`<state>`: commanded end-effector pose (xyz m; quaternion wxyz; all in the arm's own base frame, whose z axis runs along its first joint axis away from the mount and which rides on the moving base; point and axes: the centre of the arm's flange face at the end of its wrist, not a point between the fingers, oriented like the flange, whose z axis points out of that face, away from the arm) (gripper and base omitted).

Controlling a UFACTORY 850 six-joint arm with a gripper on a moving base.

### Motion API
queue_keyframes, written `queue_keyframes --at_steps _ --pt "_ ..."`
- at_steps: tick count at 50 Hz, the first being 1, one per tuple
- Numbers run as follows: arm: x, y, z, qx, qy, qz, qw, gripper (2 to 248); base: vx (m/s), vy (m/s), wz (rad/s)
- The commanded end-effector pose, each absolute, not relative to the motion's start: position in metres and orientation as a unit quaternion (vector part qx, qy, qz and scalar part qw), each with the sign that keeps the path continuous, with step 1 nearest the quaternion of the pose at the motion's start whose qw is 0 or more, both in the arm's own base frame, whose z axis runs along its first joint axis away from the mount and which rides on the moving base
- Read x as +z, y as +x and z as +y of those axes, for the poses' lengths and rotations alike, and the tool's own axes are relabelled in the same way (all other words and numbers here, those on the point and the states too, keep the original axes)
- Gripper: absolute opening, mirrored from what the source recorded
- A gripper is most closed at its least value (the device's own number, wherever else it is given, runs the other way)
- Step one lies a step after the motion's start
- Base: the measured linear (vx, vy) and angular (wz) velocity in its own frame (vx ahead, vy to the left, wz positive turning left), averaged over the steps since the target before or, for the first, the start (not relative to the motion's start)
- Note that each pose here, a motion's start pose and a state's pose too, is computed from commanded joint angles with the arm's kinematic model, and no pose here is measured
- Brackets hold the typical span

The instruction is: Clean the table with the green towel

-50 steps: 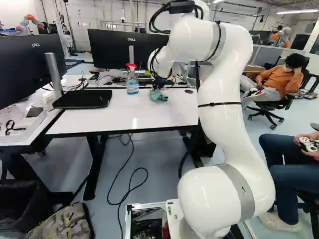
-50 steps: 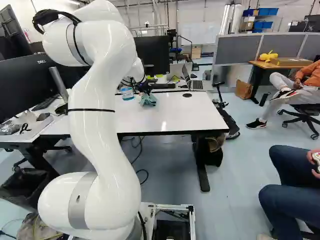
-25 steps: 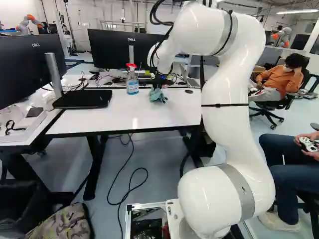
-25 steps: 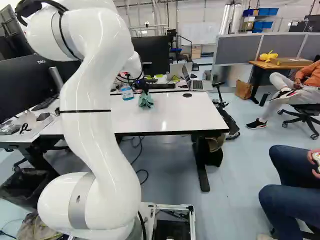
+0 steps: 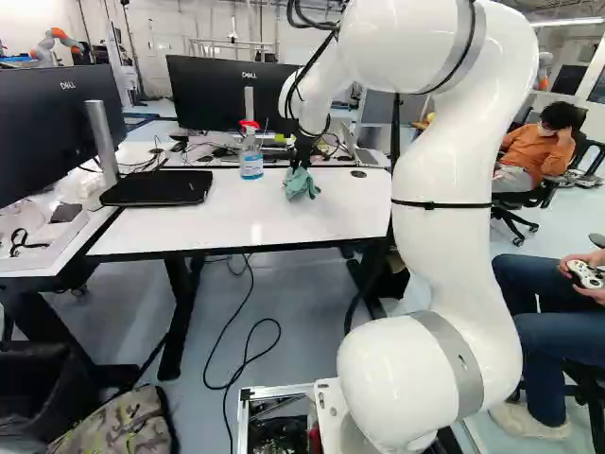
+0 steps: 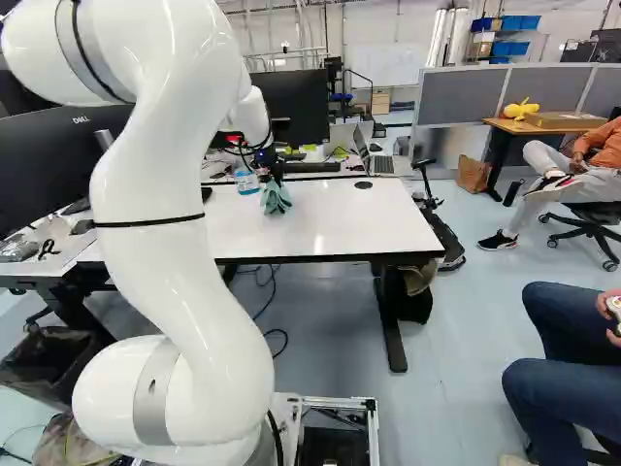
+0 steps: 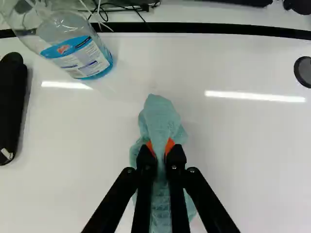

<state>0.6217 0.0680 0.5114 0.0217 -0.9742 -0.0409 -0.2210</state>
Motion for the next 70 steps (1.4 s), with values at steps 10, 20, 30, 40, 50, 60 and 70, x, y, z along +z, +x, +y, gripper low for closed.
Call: queue_keyframes --at_steps 10,20,30,40,50,60,70 --pt "0.524 0.611 0.068 -0.208 -0.977 -0.042 0.021 37 0.000 0.000 0.000" --pt "0.537 0.606 0.067 -0.219 -0.975 -0.042 0.022 37 0.000 0.000 0.000" --pt "0.541 0.605 0.067 -0.222 -0.974 -0.042 0.022 37 0.000 0.000 0.000" --pt "0.541 0.605 0.067 -0.222 -0.974 -0.042 0.022 37 0.000 0.000 0.000" --pt "0.541 0.615 0.063 -0.230 -0.972 -0.037 0.022 37 0.000 0.000 0.000" --pt "0.541 0.637 0.056 -0.260 -0.965 -0.030 0.021 37 0.000 0.000 0.000" --pt "0.531 0.662 0.053 -0.280 -0.959 -0.026 0.021 37 0.000 0.000 0.000"
